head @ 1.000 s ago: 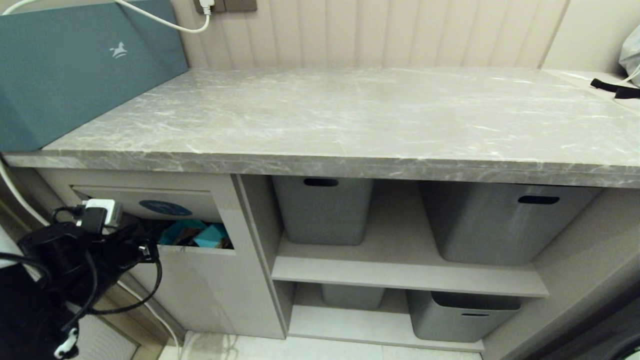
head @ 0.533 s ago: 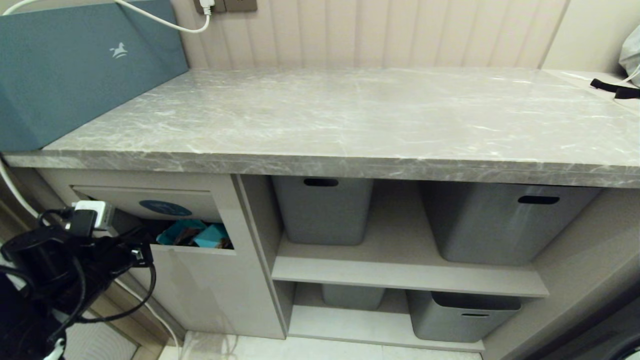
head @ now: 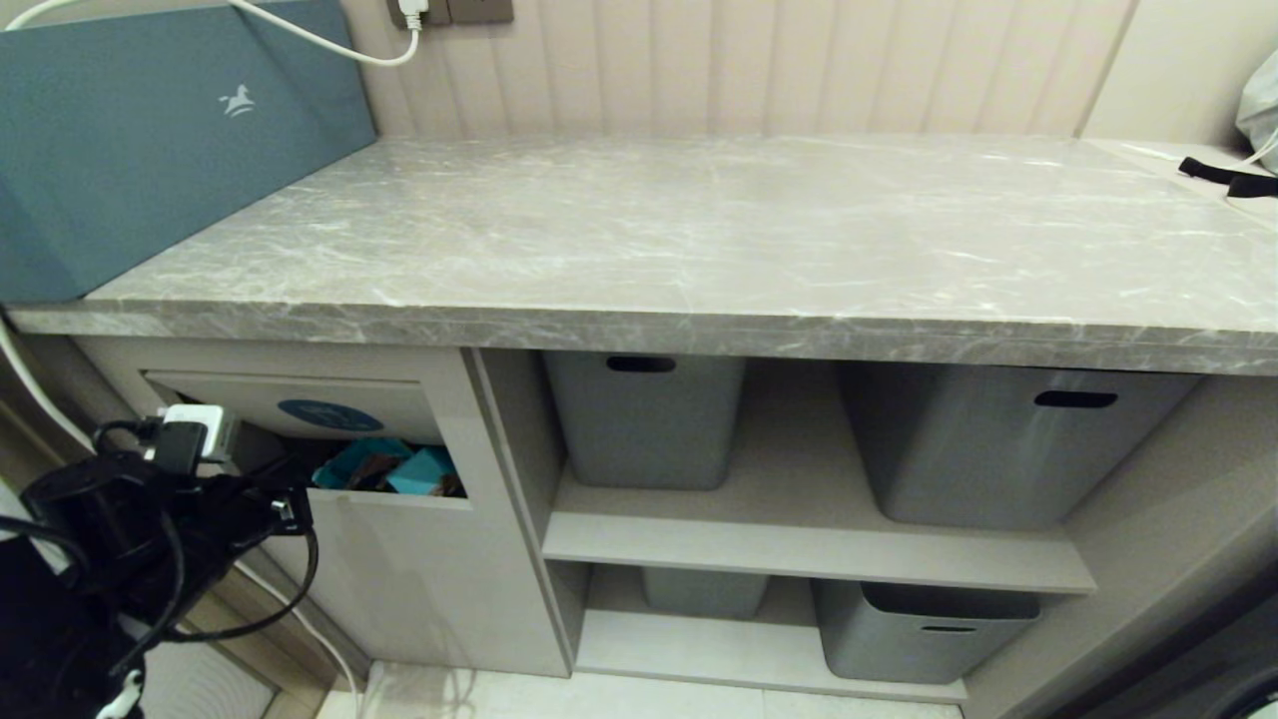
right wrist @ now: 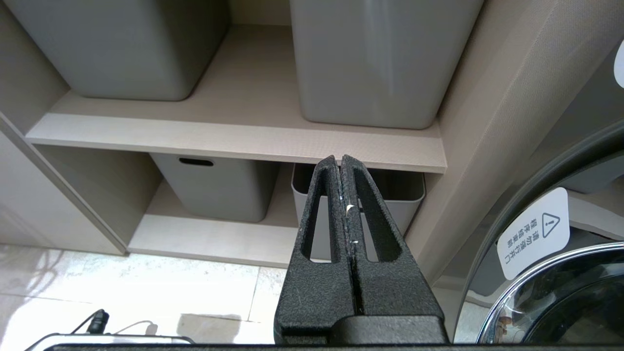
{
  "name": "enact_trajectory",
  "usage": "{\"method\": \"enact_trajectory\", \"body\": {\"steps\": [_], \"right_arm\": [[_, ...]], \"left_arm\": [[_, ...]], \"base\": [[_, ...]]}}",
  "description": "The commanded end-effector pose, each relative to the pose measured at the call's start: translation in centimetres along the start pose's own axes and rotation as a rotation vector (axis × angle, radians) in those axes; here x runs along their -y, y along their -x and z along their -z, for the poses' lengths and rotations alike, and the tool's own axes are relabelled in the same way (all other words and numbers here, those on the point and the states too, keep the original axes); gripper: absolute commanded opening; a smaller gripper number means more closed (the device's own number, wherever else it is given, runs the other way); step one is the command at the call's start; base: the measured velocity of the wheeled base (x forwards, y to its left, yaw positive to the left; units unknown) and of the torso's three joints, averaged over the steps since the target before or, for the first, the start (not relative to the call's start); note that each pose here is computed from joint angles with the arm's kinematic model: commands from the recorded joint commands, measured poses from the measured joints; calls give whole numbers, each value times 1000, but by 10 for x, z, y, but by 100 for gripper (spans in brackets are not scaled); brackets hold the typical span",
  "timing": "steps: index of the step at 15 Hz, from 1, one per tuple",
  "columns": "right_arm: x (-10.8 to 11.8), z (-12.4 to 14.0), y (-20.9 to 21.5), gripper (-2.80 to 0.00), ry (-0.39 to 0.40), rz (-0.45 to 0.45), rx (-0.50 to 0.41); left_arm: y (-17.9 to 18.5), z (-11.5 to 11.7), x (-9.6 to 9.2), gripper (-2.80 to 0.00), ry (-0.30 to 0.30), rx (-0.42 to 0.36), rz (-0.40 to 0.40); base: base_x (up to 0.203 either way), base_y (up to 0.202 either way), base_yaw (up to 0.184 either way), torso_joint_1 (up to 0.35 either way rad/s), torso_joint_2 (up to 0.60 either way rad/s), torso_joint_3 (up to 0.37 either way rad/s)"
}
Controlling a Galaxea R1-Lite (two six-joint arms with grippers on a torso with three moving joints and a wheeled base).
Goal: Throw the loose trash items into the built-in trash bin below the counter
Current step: Put the garbage in the trash can
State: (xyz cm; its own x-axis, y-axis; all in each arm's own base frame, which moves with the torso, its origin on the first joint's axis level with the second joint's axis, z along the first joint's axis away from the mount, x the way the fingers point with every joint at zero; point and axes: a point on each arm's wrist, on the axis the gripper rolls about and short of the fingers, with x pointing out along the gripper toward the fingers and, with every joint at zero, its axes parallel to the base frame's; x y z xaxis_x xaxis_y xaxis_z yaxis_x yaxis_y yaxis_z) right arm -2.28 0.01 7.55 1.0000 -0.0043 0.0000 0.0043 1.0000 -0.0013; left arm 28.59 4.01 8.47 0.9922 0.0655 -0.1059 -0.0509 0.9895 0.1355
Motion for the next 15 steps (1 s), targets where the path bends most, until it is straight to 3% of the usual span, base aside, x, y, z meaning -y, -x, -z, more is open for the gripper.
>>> {"method": "enact_trajectory", "body": {"steps": [1,8,12,15], "right_arm": [[0,0,0,-280,0,-1,0],[0,0,0,-280,0,-1,0],[0,0,0,-280,0,0,0],[0,0,0,-280,0,0,0]], "left_arm": [[-6,7,0,-280,0,-14,2],[-76,44,0,-280,30,-17,-6],[-104,37,0,-280,26,71,-9],[-106,35,3,-280,24,83,-1]], "base": [[0,0,0,0,0,0],[0,0,0,0,0,0],[0,0,0,0,0,0],[0,0,0,0,0,0]]}}
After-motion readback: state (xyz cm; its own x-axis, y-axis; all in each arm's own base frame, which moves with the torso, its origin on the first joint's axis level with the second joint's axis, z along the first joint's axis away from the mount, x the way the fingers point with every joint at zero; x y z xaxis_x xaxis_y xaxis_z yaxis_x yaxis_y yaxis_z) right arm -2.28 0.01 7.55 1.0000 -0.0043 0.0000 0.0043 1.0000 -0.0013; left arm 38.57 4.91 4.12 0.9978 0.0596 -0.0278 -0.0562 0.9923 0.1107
